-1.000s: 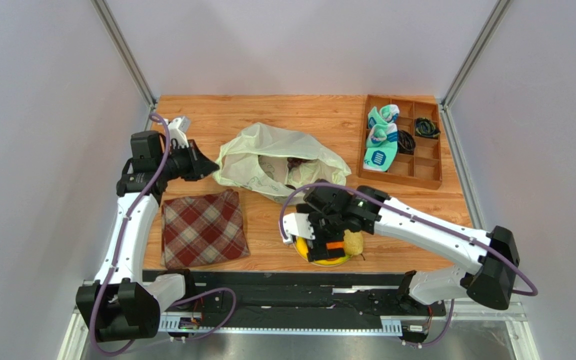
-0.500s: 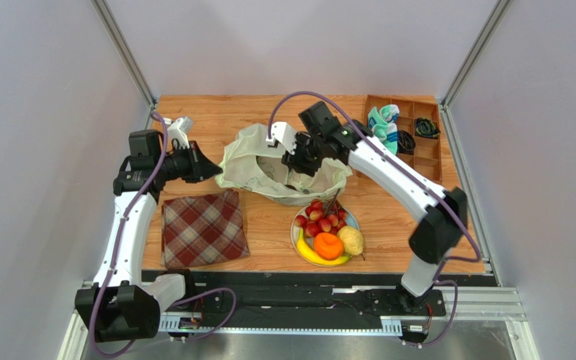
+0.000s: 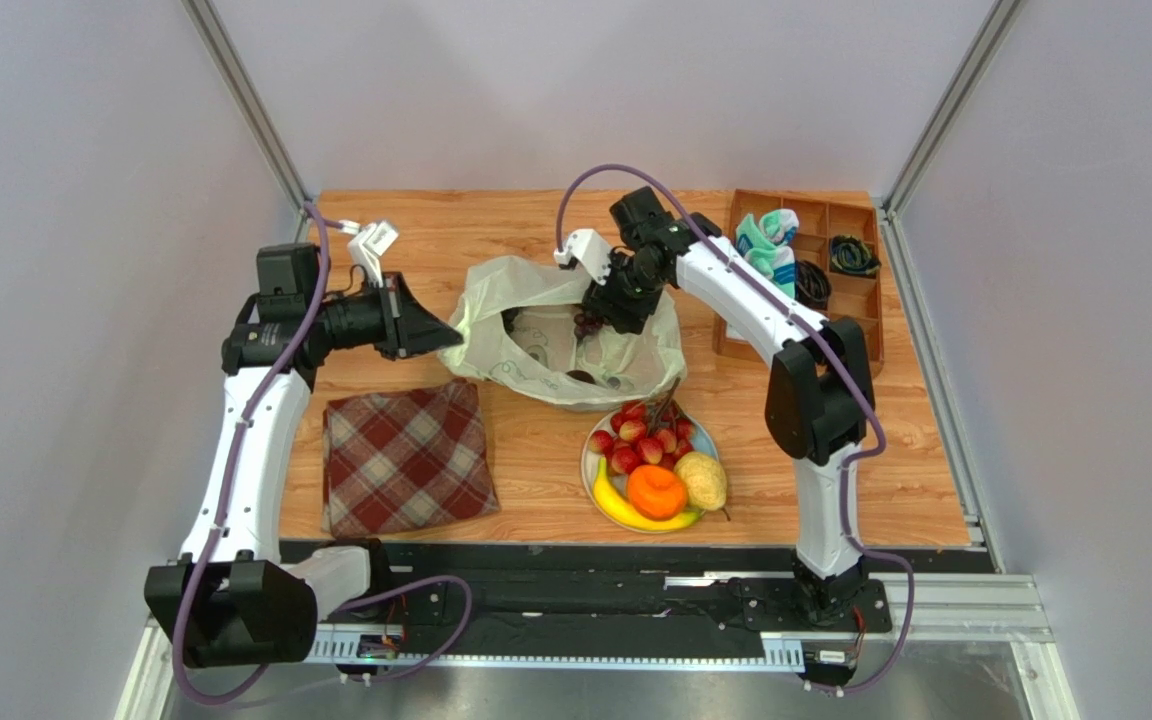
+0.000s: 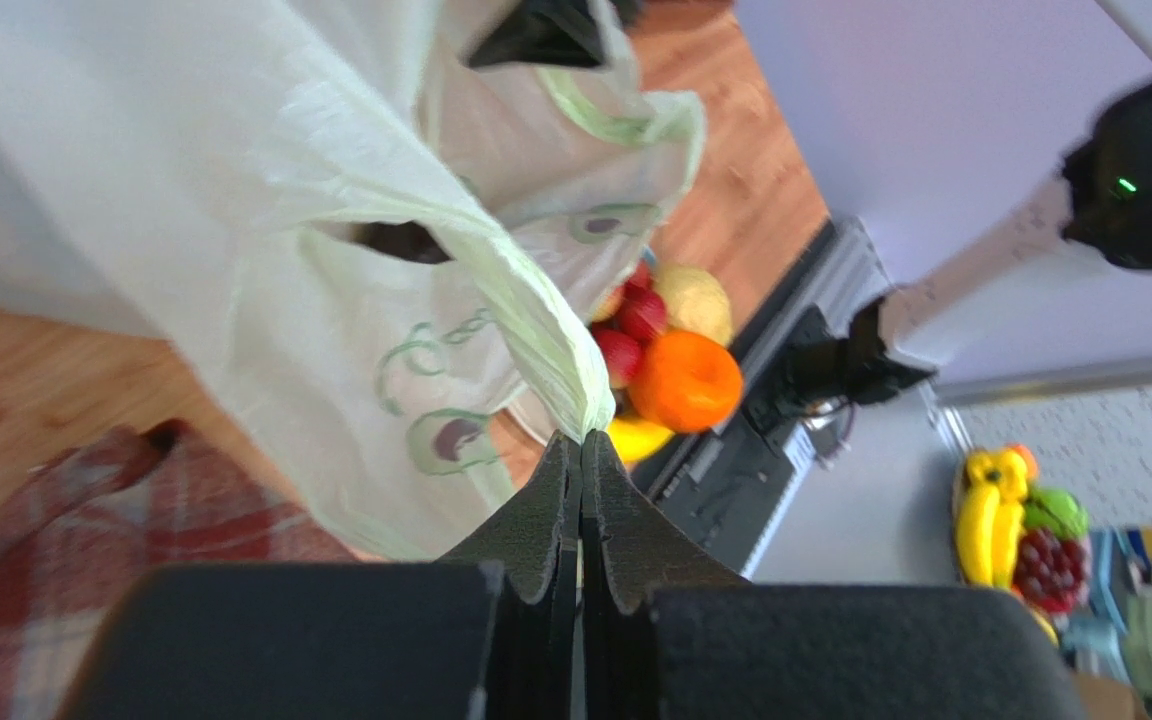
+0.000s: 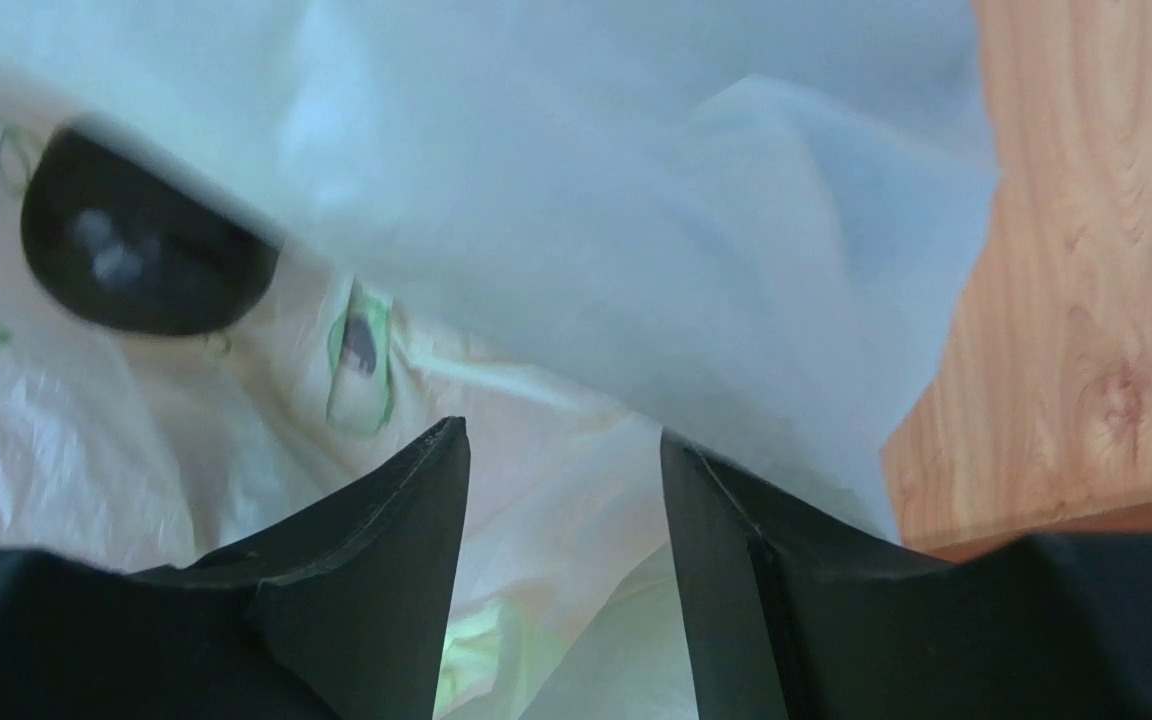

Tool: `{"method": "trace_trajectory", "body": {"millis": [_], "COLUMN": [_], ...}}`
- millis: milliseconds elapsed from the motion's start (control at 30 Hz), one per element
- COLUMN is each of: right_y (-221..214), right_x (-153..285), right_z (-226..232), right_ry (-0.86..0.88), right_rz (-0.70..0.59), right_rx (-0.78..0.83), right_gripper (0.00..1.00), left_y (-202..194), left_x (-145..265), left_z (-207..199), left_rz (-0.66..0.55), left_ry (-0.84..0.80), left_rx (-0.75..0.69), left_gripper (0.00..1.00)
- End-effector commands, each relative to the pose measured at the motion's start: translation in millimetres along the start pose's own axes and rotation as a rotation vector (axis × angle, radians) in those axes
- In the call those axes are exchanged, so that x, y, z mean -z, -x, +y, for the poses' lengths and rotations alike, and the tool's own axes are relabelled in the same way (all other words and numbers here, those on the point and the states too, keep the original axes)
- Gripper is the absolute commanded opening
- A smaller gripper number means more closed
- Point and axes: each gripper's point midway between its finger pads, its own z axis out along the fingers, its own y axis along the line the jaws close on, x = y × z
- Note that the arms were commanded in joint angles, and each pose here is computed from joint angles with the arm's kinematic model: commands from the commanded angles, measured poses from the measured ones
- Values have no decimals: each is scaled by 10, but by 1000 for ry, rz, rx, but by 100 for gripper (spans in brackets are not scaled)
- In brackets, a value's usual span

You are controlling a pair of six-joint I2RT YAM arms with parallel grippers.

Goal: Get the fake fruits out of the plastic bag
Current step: Adjust the plastic bag at the center of the board.

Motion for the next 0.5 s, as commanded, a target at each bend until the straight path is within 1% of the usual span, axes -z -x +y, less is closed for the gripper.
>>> {"method": "trace_trajectory", "body": {"millis": [0,33,100,167,200,300,367,400,433,467], "right_y": [358,342,363,480,504,645,633,646,632,634], "right_x": [46,32,102,189,182,157,18,-2,-43,-60], "right_z": [-144,-132,-29,78,135,226,297,312,326,351], "right_ry": [-34,-16,27,78,99,121,105,91,66,66], "right_rz": [-62,-58,-61,-117,-129,-148,-95,-84,-63,-60], "right_rx": [-91,-120,-182,-204,-245,-273,-300,-313,-342,-357], "right_gripper": [54,54,54,54,54,58,62,66,67,68], "left_y": [-71,-83,84,152,165,237,229,198,154,31], "left_x": [-16,-20,74,156,167,196,178,163,170,140], "left_z": [-618,-790,-1075,-1237,-1230,-1296,-1302,-1279,-1268,-1188], "left_rz": [65,78,45,45,47,37,42,48,50,76], "left_ry": [-231,-267,-291,-289,-275,-282,-287,-285,-282,-279], "left_rx": [-69,-103,-201,-284,-298,-325,-325,-323,-322,-296], "left_gripper": [0,0,0,0,0,0,0,0,0,0]}}
